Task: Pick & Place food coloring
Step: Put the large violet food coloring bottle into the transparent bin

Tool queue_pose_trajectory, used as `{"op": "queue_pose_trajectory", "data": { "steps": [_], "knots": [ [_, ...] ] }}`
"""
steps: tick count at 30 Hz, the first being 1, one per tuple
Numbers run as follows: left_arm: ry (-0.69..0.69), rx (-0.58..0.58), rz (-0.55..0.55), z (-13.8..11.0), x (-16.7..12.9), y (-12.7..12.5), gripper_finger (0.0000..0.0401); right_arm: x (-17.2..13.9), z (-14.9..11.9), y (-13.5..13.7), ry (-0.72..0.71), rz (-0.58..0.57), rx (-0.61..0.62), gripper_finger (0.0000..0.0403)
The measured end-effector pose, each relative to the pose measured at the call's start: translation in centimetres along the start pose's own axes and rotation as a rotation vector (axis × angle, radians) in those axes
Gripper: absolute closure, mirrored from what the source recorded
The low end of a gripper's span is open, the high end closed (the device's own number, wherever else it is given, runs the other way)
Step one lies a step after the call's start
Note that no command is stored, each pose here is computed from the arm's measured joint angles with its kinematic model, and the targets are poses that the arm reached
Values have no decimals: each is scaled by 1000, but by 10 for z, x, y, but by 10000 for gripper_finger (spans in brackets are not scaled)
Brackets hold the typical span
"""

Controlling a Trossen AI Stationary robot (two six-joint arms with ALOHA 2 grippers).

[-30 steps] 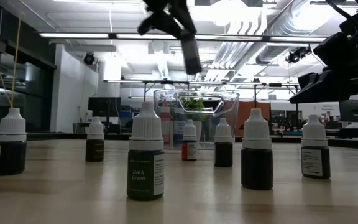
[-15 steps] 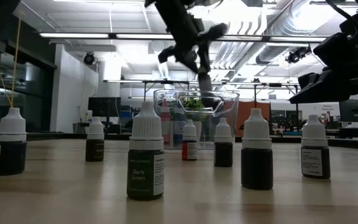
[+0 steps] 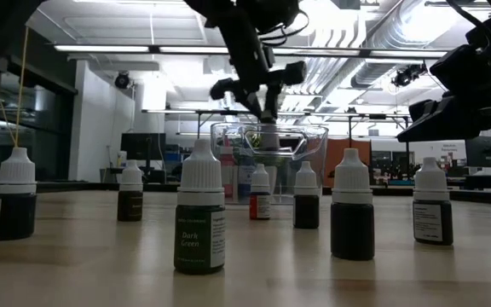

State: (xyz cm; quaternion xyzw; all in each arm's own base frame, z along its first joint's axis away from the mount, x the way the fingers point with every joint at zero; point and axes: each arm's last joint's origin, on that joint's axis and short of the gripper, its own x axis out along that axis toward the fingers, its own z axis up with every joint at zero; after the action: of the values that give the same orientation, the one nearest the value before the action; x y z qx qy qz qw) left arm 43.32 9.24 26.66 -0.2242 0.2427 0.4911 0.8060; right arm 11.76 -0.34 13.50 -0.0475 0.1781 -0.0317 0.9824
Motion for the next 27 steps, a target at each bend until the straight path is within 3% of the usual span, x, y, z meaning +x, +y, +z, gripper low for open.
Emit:
{"op": "queue_pose_trajectory", "data": {
  "steps": [27],
  "knots": [
    [77, 46, 85, -21, 39, 6, 295, 0, 0, 0, -1, 0, 0, 402]
  ]
}}
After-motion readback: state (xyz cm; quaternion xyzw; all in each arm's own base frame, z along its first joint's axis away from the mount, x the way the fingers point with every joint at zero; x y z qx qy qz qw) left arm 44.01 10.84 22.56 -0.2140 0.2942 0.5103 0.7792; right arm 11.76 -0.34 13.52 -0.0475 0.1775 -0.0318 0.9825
